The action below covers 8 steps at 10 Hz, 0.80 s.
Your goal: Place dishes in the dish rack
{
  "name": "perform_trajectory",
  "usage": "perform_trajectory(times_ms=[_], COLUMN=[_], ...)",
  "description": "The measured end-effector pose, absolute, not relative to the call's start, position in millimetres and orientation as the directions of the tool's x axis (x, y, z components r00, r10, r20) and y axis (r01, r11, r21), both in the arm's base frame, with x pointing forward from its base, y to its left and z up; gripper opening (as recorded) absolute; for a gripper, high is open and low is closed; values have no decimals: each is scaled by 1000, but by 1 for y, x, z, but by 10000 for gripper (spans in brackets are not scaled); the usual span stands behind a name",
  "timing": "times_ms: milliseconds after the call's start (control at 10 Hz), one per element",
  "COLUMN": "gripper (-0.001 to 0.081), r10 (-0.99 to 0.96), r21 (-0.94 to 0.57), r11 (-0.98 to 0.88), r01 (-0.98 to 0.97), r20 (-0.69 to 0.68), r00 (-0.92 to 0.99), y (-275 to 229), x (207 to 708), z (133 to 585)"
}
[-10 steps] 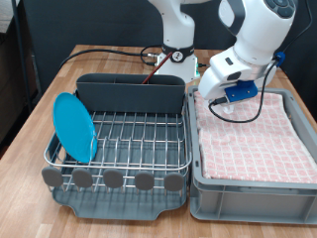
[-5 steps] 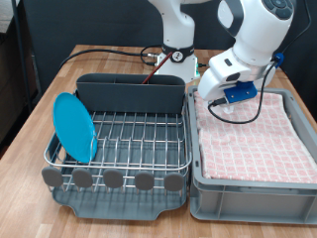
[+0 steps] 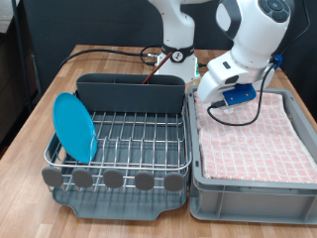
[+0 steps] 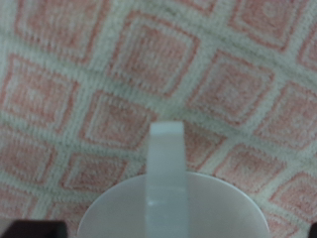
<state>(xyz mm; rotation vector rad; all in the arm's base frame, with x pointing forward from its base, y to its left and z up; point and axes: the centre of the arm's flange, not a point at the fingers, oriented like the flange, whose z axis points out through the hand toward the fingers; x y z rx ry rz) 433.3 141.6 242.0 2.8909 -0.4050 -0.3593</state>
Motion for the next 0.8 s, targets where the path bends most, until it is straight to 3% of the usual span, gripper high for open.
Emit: perform_trajectory(times_ms=[100, 300, 400, 500, 800], gripper=[544, 222, 222, 67, 70], r10=[-293, -298, -301, -302, -314], r21=[228, 226, 223, 221, 207], r11=[-942, -942, -941, -941, -940], r01=[-245, -249, -253, -256, -272], r20=[-211, -213, -215, -214, -209], r00=[932, 931, 929, 929, 926], y=[141, 141, 141, 142, 142], x=[433, 433, 433, 433, 436], z=[241, 240, 240, 241, 246])
